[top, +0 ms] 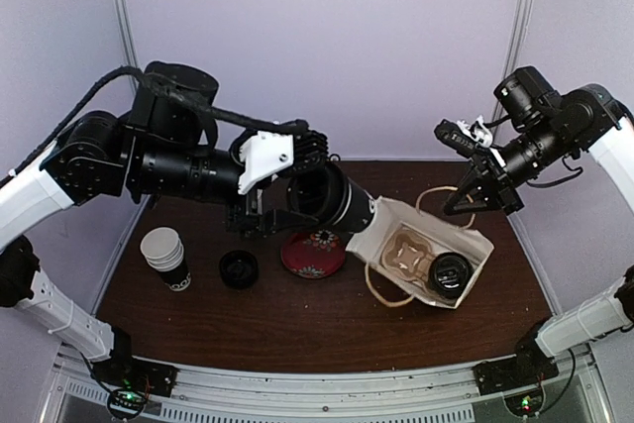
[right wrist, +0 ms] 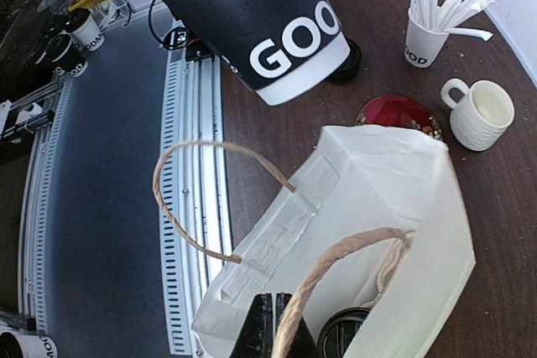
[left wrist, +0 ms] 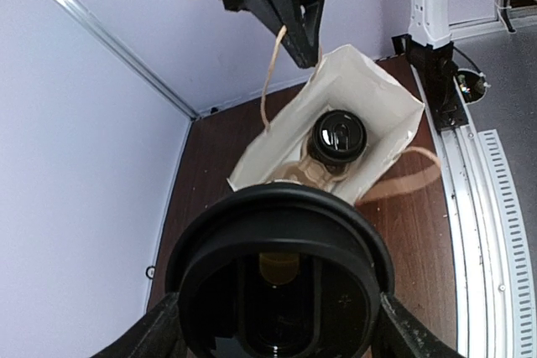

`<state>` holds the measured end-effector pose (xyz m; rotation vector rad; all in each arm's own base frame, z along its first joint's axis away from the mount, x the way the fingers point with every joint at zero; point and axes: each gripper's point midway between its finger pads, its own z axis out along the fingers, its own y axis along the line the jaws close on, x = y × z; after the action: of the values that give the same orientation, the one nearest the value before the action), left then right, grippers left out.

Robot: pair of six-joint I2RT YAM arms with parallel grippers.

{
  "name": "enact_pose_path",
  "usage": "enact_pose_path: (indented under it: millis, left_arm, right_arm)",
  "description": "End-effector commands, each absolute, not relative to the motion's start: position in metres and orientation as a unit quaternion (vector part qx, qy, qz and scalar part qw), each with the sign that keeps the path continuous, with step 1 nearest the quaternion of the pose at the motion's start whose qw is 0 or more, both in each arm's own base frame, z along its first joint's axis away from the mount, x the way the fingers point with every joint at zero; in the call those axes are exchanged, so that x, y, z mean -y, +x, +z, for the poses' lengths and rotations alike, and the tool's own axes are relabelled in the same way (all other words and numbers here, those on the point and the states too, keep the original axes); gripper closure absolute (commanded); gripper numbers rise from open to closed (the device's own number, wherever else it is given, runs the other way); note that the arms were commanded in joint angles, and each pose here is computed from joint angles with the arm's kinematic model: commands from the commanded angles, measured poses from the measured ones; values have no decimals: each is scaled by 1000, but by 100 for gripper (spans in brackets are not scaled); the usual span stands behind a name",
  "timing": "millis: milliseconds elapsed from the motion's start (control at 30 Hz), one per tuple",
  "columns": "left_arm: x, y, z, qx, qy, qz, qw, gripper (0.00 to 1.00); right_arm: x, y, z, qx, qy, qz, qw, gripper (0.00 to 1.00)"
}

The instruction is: Pack the takeout coffee

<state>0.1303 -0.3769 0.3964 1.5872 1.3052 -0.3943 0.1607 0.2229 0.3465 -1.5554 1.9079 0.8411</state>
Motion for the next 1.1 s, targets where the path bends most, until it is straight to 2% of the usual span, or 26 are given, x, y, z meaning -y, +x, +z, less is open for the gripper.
enact_pose_path:
  millis: [0,333,500,1067]
  left_arm:
    - [411,105,398,-479,686,-187,515,33]
    - [445,63,354,-403,774,-122,474,34]
    - [458,70,334,-396,788,-86,463,34]
    - [506,103,262,-389,820,32,419,34]
  right_arm:
    - [-227,135,333,-693,-592,357,205,98]
    - [-224,106,334,-667,-617,382,168,99]
    - [-218,84,342,-649,-626,410,134,99]
    - [-217,75,329,-645,-644,397,110,98]
